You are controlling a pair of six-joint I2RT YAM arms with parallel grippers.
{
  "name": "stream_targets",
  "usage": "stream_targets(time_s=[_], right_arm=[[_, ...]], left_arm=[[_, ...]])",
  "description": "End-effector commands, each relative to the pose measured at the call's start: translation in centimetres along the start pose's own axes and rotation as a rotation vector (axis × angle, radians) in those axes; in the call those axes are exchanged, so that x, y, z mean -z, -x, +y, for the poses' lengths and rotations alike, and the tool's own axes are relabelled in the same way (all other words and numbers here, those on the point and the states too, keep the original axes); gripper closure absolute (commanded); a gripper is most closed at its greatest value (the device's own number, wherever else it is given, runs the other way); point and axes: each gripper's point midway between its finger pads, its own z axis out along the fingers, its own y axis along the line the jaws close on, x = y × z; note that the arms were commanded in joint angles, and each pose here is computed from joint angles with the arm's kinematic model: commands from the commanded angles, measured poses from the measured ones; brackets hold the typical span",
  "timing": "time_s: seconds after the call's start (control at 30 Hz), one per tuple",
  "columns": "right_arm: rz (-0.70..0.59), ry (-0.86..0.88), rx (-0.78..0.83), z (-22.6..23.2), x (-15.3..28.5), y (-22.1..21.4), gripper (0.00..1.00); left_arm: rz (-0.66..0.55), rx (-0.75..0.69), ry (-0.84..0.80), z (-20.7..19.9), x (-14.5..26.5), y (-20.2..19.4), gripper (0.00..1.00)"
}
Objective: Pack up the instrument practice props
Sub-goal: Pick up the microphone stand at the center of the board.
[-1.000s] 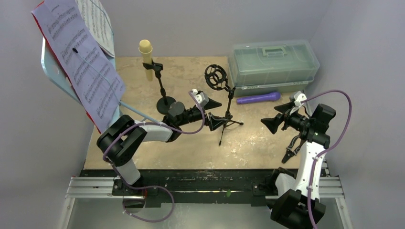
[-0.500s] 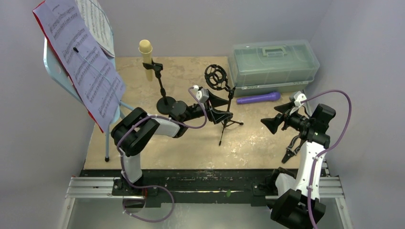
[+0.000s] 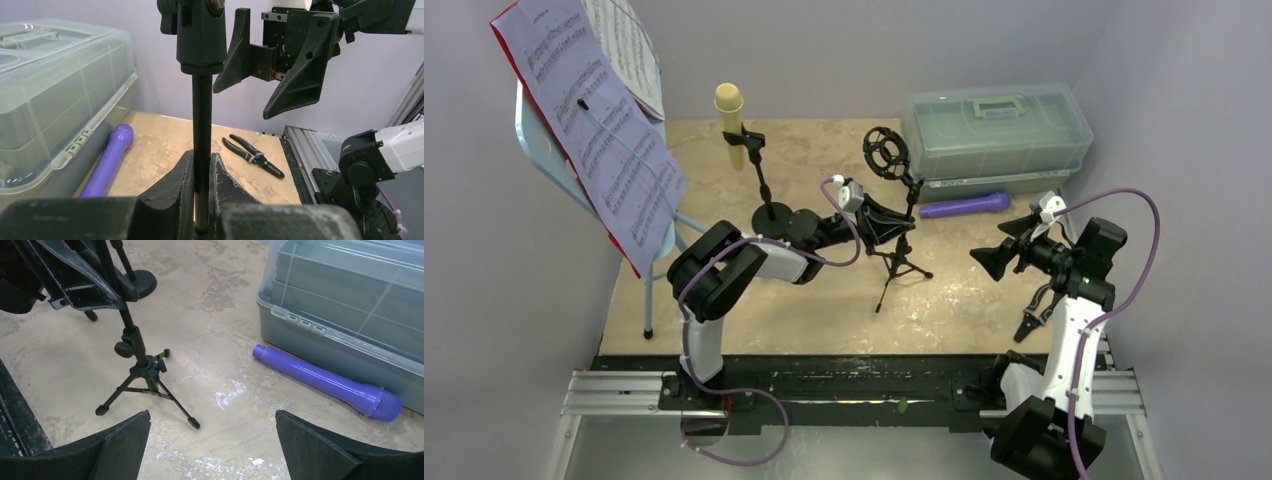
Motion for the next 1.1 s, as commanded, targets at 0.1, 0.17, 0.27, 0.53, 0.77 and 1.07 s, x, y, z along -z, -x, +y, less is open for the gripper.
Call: stream_targets(time_s=[0.1, 0.17, 0.27, 0.53, 0.77, 1.07], right_arm=[[-0.03, 0.046, 0.025, 0.7, 0.1, 1.7, 0.01], [-0.043, 0.07, 0.009, 1.2, 0.0, 1.9, 0.01], [-0.079, 0.134, -0.071, 2.3, -0.1, 2.6, 0.01], [-0.131, 0.318, -0.337, 4.9, -0.9, 3.4, 0.01], [-0.047, 0.373, -0.498, 5.3, -4.0, 2.3, 0.01], [-0.014, 0.349, -0.567, 4.6, -4.9, 1.5, 0.05]], left_arm=[[-0.114, -0.146, 0.056, -3.2, -4.0, 2.9, 1.0], [-0.152, -0.166, 0.143, -2.6, -4.6, 3.6, 1.0], [-0.246, -0.165, 0.285, -1.4, -4.4, 5.1, 1.0], [-0.374, -0.163, 0.52, -0.2, -3.9, 6.8, 1.0], [-0.404, -0.161, 0.569, -1.7, -5.1, 6.6, 1.0], [-0.417, -0.198, 0.7, -2.4, -4.9, 6.1, 1.0]])
